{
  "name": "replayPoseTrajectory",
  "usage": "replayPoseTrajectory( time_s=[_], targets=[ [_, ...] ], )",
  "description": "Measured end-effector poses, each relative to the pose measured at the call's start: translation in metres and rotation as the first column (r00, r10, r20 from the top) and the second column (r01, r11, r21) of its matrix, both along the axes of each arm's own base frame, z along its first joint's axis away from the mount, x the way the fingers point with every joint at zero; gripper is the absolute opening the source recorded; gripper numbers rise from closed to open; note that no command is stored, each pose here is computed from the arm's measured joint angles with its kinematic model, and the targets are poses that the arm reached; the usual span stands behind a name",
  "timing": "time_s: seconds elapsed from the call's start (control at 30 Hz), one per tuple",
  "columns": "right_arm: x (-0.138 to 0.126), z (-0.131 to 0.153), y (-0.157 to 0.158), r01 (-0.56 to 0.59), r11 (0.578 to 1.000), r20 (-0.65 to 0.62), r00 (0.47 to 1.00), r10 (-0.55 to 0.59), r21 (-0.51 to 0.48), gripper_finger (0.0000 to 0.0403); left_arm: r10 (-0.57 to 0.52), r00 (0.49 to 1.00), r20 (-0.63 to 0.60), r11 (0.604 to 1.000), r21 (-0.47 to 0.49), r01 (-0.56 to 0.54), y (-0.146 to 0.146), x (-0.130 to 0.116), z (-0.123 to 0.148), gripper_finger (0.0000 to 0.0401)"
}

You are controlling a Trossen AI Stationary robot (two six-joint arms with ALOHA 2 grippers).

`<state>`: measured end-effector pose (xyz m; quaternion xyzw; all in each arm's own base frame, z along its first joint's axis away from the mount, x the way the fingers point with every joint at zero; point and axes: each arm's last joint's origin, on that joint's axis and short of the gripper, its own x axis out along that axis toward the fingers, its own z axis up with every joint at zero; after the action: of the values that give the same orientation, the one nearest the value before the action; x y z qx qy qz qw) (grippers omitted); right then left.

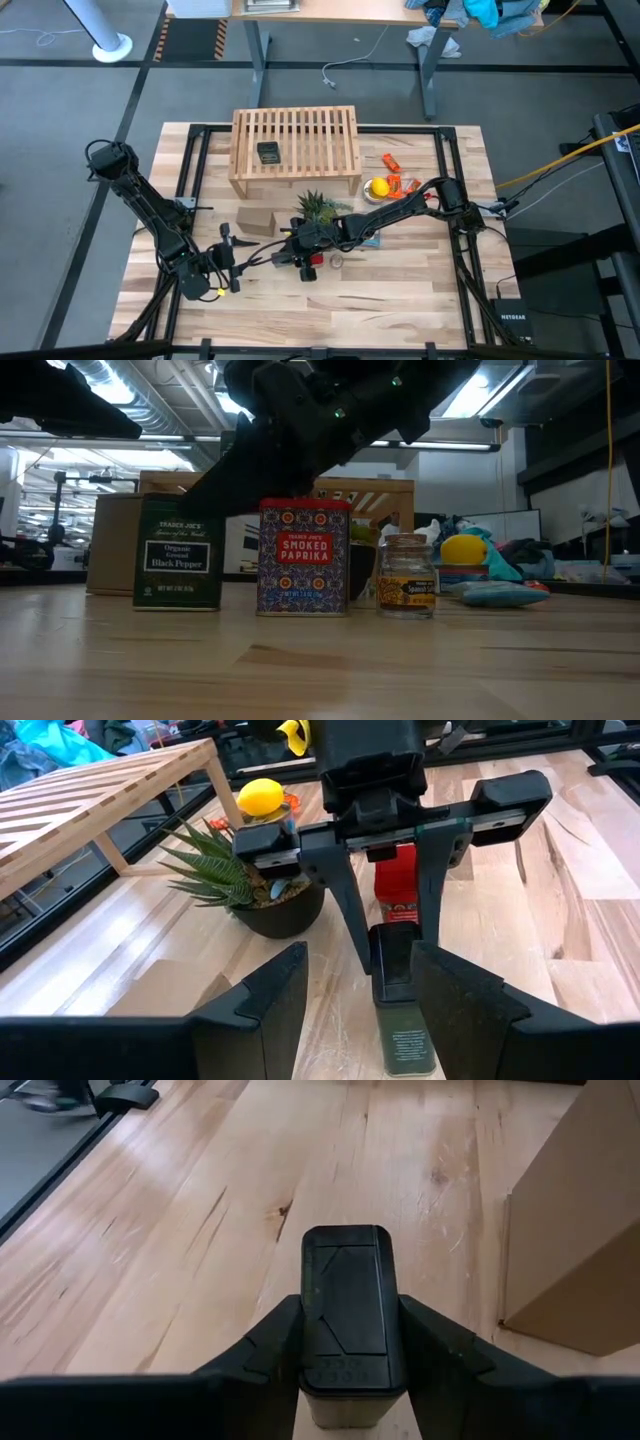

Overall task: Shelf spices
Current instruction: Put the green can on the shelf

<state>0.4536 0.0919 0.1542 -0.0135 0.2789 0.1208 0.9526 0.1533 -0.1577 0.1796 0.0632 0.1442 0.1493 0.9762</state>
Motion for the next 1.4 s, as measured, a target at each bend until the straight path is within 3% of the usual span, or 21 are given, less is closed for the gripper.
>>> replayPoseTrajectory(
  time_s=[0.3,0.53,0.63,0.73,0.93,1.1,1.4],
  targets=[
    [0.013,0.029,0.002,-0.032,0.995,0.021,0.999,0.034,-0.096,0.0141,0.0,1.0,0.0,1.0,0.0,0.0,0.0,0.0,0.0,0.0172],
    [0.023,0.072,0.003,-0.055,0.974,-0.033,0.998,0.049,-0.218,0.0141,0.0,1.0,0.0,1.0,0.0,0.0,0.0,0.0,0.0,0.0172],
    [0.025,0.098,0.0,-0.012,0.964,-0.06,0.998,-0.004,-0.267,0.0141,0.0,1.0,0.0,1.0,0.001,0.0,0.0,0.0,0.0,0.0172],
    [0.024,0.12,-0.003,0.054,0.935,-0.066,0.994,-0.082,-0.351,0.0141,-0.001,1.0,-0.001,1.0,0.0,0.001,0.0,0.0,0.0,0.0172],
    [0.017,0.151,-0.008,0.077,0.88,-0.101,0.985,-0.14,-0.469,0.014,-0.002,1.0,0.0,1.0,-0.007,0.002,0.0,0.0,0.0,0.0172],
    [0.011,0.17,-0.016,0.122,0.807,-0.096,0.972,-0.216,-0.578,0.014,-0.002,1.0,0.0,1.0,-0.007,0.002,0.0,0.0,0.0,0.0172],
    [0.01,0.206,-0.062,0.224,0.76,-0.031,0.952,-0.305,-0.611,0.014,-0.002,1.0,0.0,1.0,-0.008,0.002,0.0,0.0,0.0,0.0172]
  ],
)
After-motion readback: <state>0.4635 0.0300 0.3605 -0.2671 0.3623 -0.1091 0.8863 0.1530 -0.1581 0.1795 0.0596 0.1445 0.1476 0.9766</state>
